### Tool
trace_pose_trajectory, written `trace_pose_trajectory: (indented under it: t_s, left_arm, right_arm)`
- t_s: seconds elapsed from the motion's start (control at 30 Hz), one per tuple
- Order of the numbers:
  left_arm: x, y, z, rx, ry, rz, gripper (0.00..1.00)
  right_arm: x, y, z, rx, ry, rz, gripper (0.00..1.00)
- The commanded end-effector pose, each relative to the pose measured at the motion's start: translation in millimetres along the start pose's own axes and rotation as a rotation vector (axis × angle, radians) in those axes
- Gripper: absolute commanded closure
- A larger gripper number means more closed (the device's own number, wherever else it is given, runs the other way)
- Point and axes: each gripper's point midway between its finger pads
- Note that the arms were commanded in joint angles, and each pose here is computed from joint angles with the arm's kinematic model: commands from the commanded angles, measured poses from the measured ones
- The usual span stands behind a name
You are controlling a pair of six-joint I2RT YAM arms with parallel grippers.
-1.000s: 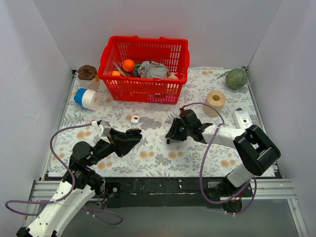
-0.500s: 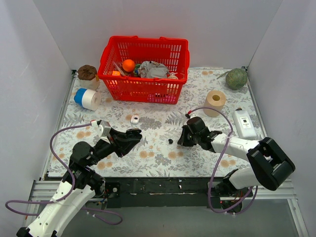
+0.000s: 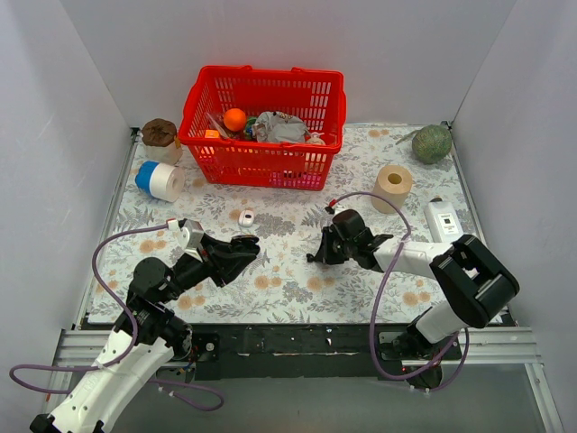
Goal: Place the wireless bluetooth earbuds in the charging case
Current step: Pick up the earbud from the center of the board.
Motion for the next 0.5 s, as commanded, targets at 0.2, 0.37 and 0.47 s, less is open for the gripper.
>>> trace_pose_trajectory:
  t_s: [0.2,0.37,0.47]
  left_arm:
    - [1,0,-2,-0.006,0.002,-0.003,1.0]
    - [0,0,-1,-0.006,-0.003,0.002,1.0]
    - [0,0,-2,-0.009,-0.005,0.002,1.0]
  right_arm:
    - [-6,13,17,0.04,-0.042,0.069,0.99]
    - [-5,15,34,0.069,-0.058,0.087,0.99]
    - [-12,16,43,0.091,-0.065,0.11,0.99]
Point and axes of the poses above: each gripper's point midway between its finger pads, its own y axis out along the fingers, its own z axis along the line the jaws close on, x = y × z, and after that the axes turned 5 degrees about -y, right-handed
